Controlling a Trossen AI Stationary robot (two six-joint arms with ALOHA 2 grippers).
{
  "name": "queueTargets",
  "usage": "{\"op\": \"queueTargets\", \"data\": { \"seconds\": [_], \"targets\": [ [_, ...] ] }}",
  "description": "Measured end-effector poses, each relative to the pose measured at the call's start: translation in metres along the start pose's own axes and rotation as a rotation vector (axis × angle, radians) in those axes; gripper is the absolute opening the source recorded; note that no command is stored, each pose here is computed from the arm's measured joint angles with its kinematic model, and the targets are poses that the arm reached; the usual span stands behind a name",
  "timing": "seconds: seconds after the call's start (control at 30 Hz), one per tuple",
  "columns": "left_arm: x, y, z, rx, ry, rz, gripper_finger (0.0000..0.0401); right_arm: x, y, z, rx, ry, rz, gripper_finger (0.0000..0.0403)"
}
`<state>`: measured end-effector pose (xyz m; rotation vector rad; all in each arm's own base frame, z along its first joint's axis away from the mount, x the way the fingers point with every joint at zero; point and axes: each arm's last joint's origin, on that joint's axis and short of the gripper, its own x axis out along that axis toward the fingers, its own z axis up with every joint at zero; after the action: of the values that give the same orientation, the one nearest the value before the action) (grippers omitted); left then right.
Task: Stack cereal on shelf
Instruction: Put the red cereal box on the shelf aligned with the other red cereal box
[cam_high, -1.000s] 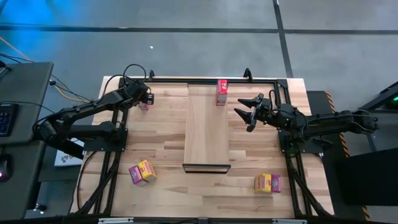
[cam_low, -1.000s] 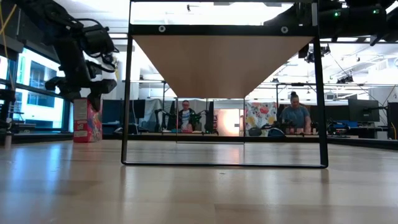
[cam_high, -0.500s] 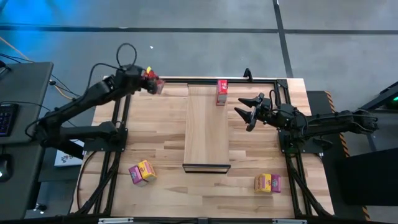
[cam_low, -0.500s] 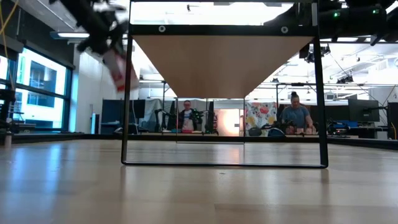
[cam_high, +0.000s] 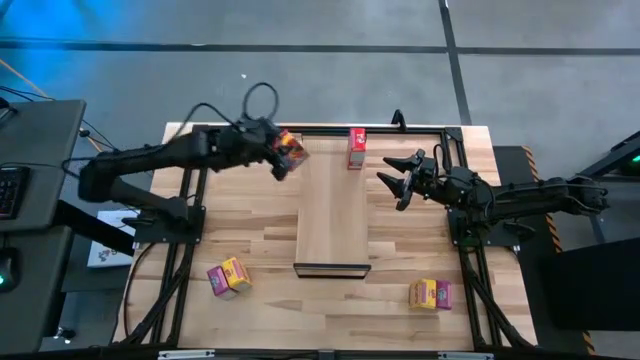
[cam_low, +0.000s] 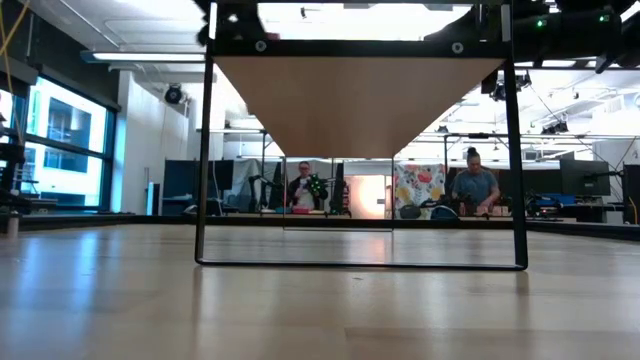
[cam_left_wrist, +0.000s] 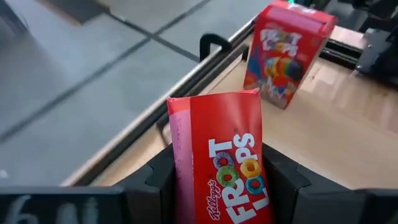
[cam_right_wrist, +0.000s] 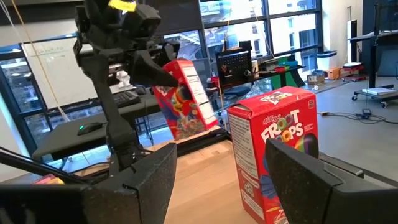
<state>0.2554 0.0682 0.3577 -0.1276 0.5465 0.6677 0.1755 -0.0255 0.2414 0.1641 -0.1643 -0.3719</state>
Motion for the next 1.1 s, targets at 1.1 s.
{"op": "queueTargets", "data": {
  "seconds": [1.1],
  "targets": [
    [0.075,-0.048,0.018,0.254,0.004,-0.037,0.0184,0.000,0.000,-0.001,-0.001,0.013,-0.002,0.0238]
  ]
}}
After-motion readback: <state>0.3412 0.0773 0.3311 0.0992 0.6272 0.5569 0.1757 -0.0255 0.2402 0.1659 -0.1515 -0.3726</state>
